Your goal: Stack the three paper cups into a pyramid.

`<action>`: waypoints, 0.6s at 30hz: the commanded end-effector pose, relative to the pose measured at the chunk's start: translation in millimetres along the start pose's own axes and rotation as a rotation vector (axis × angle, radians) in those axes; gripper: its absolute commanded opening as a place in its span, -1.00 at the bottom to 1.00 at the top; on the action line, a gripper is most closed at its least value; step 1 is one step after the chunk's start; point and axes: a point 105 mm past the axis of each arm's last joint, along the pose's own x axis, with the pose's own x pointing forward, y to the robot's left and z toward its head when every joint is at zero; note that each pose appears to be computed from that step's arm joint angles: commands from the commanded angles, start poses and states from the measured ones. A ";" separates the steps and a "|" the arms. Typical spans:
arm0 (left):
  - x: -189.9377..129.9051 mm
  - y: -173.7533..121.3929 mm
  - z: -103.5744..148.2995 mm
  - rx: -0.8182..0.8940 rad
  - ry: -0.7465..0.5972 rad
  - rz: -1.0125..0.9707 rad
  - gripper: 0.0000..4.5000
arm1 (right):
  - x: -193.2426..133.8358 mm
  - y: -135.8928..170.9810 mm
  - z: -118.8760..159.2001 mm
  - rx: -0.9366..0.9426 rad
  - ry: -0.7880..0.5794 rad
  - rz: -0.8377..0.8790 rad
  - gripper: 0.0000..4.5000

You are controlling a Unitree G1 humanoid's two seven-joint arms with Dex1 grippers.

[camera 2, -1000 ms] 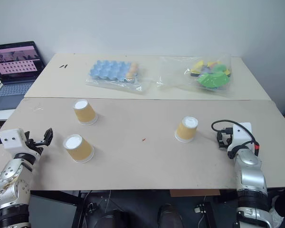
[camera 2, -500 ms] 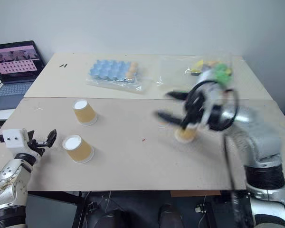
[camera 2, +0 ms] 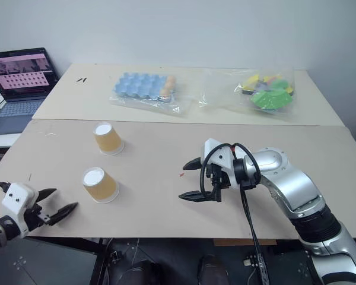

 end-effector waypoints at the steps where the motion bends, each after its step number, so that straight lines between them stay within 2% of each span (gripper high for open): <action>1: -10.1 -7.8 14.4 0.104 0.018 -0.145 0.98 | -4.3 -3.2 8.9 -0.046 -0.034 -0.033 1.00; 5: 3.3 -7.2 29.9 0.173 -0.012 -0.208 0.98 | -4.0 -4.8 7.4 -0.038 -0.043 -0.057 1.00; 10: 53.8 -29.4 74.5 0.272 -0.153 -0.343 0.98 | -6.7 -8.2 8.1 -0.039 -0.047 -0.124 1.00; 18: 73.1 -43.3 93.9 0.304 -0.211 -0.433 0.98 | -13.9 -11.6 16.3 -0.047 -0.065 -0.184 1.00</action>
